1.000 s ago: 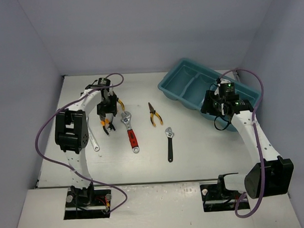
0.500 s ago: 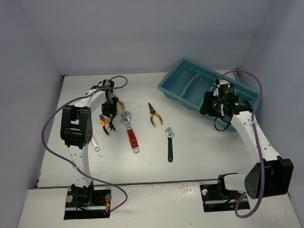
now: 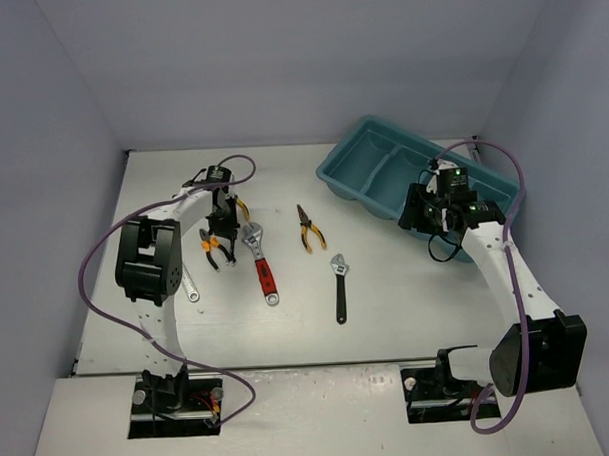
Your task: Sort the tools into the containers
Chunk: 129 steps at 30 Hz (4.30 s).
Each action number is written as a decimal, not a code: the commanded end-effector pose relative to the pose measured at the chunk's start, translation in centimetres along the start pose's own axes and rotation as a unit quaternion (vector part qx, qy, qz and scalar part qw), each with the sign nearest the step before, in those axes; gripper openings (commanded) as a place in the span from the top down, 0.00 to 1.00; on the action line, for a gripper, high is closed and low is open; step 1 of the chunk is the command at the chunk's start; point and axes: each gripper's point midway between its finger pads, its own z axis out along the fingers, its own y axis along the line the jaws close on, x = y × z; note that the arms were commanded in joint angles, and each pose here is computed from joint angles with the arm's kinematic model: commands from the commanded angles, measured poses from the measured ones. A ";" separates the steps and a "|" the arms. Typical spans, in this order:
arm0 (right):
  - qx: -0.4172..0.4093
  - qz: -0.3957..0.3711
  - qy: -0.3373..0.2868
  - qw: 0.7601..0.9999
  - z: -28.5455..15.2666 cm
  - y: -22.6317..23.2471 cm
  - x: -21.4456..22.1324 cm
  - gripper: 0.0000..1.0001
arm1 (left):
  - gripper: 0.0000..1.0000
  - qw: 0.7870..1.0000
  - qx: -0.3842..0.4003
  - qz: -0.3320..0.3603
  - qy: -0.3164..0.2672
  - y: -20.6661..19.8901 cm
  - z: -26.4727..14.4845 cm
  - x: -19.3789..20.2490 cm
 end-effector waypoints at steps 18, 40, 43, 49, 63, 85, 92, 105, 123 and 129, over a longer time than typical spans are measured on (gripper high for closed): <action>-0.043 -0.024 -0.020 0.999 -0.8 1.7 -0.5 0.48 | 1.00 0.996 -0.016 -0.078 0.032 -3.6 -3.1 12.6; -0.290 -0.038 -0.078 0.953 -4.1 17.3 -2.2 0.46 | 1.00 0.986 0.143 -0.020 -0.086 -9.1 -13.8 7.1; -0.309 -0.037 -0.083 0.947 -3.9 20.5 -1.8 0.46 | 1.00 0.979 0.179 -0.009 -0.095 -10.4 -15.8 6.8; -0.349 -0.040 -0.079 0.933 -3.4 26.6 0.0 0.46 | 1.00 0.963 0.237 0.010 -0.129 -12.6 -20.2 6.2; -0.378 -0.039 -0.082 0.922 -1.4 34.5 1.5 0.47 | 1.00 0.947 0.277 0.021 -0.160 -13.2 -24.1 6.9; -0.291 -0.015 -0.146 0.946 0.7 26.6 -4.8 1.00 | 0.40 0.969 0.151 -0.002 -0.197 -8.4 -23.1 6.1; -0.117 0.051 -0.211 0.969 2.6 9.2 -15.5 1.00 | 0.25 0.977 0.071 -0.004 -0.203 -4.5 -22.8 7.2; 0.062 0.129 -0.144 0.979 10.6 -9.1 -16.5 0.99 | 0.22 0.978 0.010 0.004 -0.207 -1.3 -23.2 8.3; 0.131 0.032 -0.154 0.979 6.0 -5.1 -15.4 0.48 | 0.21 0.981 -0.009 0.002 -0.193 -0.5 -22.7 8.4; 0.101 -0.026 -0.116 0.988 4.3 2.5 -7.6 0.46 | 0.21 0.983 -0.007 -0.005 -0.185 -0.7 -22.5 8.0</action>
